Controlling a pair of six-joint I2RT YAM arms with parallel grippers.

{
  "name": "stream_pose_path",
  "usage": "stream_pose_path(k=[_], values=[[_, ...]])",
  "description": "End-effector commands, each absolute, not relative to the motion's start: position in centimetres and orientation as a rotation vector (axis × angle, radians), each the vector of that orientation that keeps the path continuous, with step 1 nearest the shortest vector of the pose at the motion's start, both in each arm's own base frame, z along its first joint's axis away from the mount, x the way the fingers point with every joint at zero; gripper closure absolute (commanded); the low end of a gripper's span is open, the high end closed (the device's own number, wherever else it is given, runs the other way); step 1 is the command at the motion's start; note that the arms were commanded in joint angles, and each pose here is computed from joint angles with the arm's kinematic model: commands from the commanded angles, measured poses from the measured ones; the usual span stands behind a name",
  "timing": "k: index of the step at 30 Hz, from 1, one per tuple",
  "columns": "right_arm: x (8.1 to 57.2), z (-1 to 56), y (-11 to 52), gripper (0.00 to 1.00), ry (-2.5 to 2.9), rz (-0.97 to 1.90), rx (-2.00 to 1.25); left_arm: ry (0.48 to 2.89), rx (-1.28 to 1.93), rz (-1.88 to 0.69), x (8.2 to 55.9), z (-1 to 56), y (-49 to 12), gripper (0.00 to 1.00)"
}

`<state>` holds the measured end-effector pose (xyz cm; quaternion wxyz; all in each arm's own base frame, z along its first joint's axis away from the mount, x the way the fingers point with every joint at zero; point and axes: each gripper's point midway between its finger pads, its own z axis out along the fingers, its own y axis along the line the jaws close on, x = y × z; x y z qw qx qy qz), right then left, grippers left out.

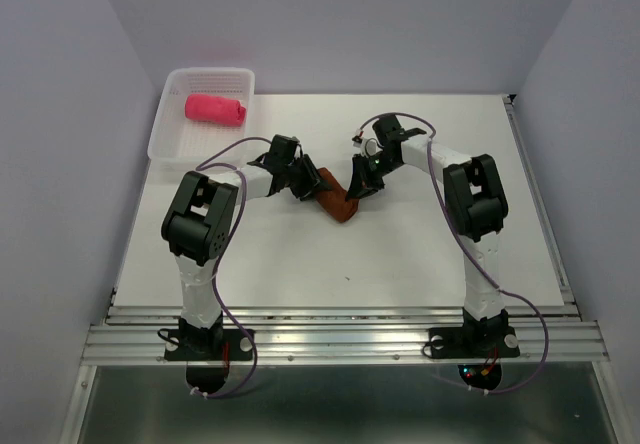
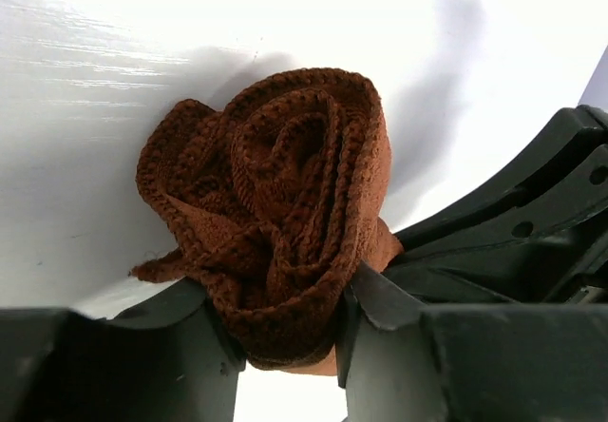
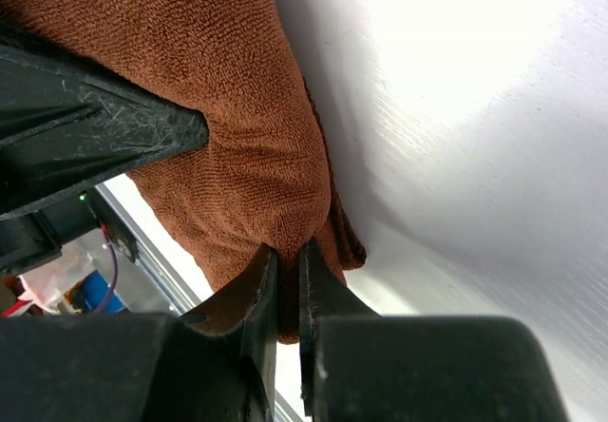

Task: Roll the towels
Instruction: Place the rolled towel into the container

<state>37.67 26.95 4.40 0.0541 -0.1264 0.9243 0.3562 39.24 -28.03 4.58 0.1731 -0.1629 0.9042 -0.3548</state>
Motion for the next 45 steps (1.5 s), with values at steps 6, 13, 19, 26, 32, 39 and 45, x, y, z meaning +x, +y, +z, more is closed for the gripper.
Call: stream_pose_path(k=[6,13,19,26,32,39,45], values=[[40.1,8.6,25.7,0.64,2.661,0.841,-0.402,2.516,-0.488,-0.981,40.0,5.9,-27.8,0.99],[41.9,18.0,23.8,0.4,2.399,0.7,-0.237,2.365,-0.496,-0.966,41.2,11.2,-26.9,1.0],[40.8,23.9,20.8,0.11,2.217,0.602,-0.062,2.189,-0.465,-0.999,42.2,17.9,-25.9,1.0],[39.1,28.4,17.2,0.0,2.063,0.501,0.086,2.003,-0.499,-0.958,43.8,24.6,-21.0,1.0],[38.9,28.8,16.1,0.0,2.04,0.451,0.103,1.778,-0.394,-0.867,46.6,31.4,-14.4,1.0],[39.6,27.3,16.7,0.0,2.079,0.444,0.077,1.657,-0.381,-0.714,49.4,33.6,-7.1,1.0],[40.2,26.2,17.0,0.0,2.107,0.432,0.048,1.674,-0.34,-0.73,52.9,31.6,-2.2,1.0]])
